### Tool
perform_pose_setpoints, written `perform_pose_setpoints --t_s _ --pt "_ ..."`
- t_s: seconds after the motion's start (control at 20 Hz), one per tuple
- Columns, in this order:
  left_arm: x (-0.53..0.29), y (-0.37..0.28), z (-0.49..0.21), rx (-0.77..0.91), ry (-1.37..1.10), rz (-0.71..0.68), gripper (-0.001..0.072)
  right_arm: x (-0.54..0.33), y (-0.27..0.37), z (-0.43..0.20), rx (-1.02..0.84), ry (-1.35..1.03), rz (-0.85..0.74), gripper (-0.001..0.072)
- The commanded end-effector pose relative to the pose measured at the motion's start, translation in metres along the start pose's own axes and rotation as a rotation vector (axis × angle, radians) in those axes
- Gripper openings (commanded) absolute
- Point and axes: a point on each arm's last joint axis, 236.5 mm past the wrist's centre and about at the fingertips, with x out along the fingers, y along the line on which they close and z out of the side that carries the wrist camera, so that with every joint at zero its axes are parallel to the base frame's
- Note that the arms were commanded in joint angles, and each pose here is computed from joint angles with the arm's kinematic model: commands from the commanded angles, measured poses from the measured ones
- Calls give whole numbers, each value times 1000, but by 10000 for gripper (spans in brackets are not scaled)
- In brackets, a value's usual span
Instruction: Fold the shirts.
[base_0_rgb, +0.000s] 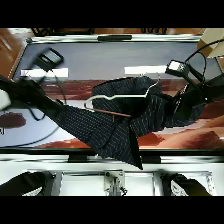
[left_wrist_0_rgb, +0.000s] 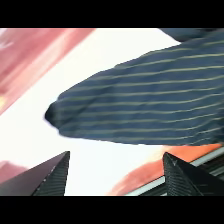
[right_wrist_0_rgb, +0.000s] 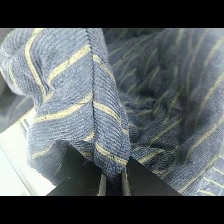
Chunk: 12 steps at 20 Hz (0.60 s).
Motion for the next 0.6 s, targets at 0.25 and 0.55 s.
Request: perform_pose_setpoints --t_s 0.25,0.55 --pt "-21 -109 25 -260 0 -307 646 -11 -45 39 354 -205 -172 94" --pt "1 -266 57 -194 47 -595 642 -25 -79 60 491 -347 -284 93"
